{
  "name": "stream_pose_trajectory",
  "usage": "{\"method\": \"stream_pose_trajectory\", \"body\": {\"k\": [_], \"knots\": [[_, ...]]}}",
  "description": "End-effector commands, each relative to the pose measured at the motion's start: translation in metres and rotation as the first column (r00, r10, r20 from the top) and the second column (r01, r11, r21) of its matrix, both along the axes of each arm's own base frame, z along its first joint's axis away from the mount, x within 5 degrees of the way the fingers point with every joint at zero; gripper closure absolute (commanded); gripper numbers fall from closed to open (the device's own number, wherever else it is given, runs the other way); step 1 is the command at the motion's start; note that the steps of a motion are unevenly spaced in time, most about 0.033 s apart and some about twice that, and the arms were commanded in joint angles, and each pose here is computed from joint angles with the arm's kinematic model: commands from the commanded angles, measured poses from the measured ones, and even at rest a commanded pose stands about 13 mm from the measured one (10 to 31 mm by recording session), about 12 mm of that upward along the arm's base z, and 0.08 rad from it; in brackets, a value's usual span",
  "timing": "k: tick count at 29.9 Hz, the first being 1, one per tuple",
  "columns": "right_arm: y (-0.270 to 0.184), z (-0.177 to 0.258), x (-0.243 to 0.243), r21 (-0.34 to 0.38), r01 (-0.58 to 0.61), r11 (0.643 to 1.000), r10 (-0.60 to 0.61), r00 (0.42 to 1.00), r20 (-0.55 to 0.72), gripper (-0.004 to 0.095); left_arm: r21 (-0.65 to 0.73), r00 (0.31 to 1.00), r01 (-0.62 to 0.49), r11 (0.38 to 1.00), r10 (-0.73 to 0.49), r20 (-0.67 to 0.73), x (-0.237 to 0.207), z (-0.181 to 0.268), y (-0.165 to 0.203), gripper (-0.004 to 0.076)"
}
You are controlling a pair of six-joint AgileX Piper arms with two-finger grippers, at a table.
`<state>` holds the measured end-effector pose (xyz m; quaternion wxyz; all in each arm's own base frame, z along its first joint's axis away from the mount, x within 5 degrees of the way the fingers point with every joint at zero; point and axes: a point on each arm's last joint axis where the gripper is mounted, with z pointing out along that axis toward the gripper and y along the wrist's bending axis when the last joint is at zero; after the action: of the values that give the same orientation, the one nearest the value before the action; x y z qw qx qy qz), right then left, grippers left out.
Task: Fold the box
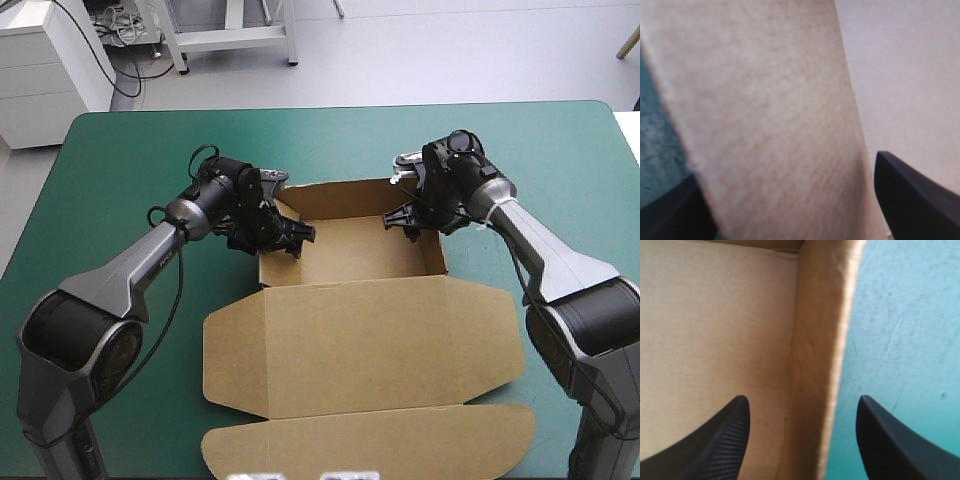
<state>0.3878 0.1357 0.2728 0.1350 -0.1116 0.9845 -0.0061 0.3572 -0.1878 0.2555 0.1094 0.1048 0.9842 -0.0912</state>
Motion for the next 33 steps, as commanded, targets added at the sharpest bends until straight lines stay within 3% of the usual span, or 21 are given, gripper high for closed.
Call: {"method": "stream_pose_trajectory", "body": {"k": [1, 8, 15, 19, 24, 33], "knots": [[-0.004, 0.036, -0.004, 0.019, -0.01, 1.0, 0.008, 0.995, 0.104, 0.033, -0.027, 0.995, 0.011, 1.0, -0.009, 0.101, -0.003, 0.041, 0.002, 0.0151], [-0.004, 0.088, -0.005, 0.073, -0.018, 0.997, -0.001, 0.966, 0.257, 0.0332, 0.042, 0.976, 0.012, 0.999, -0.021, 0.217, 0.0, 0.104, 0.01, 0.0156], [-0.016, 0.147, -0.033, 0.09, -0.047, 0.995, 0.005, 0.912, 0.411, 0.0334, -0.06, 0.908, 0.013, 0.998, 0.013, 0.419, -0.007, 0.175, 0.014, 0.0183], [-0.026, 0.169, -0.051, 0.064, -0.056, 0.996, 0.019, 0.882, 0.471, 0.0334, -0.106, 0.867, 0.022, 0.994, 0.034, 0.497, -0.026, 0.209, 0.024, 0.0339], [-0.029, 0.181, -0.062, 0.093, -0.056, 0.994, 0.002, 0.868, 0.496, 0.0334, -0.093, 0.802, 0.082, 0.992, -0.01, 0.598, -0.061, 0.247, 0.042, 0.0729], [-0.027, 0.17, -0.059, 0.113, -0.03, 0.993, -0.026, 0.887, 0.461, 0.0334, -0.114, 0.678, 0.123, 0.986, 0.0, 0.735, -0.137, 0.302, 0.081, 0.0731]]}}
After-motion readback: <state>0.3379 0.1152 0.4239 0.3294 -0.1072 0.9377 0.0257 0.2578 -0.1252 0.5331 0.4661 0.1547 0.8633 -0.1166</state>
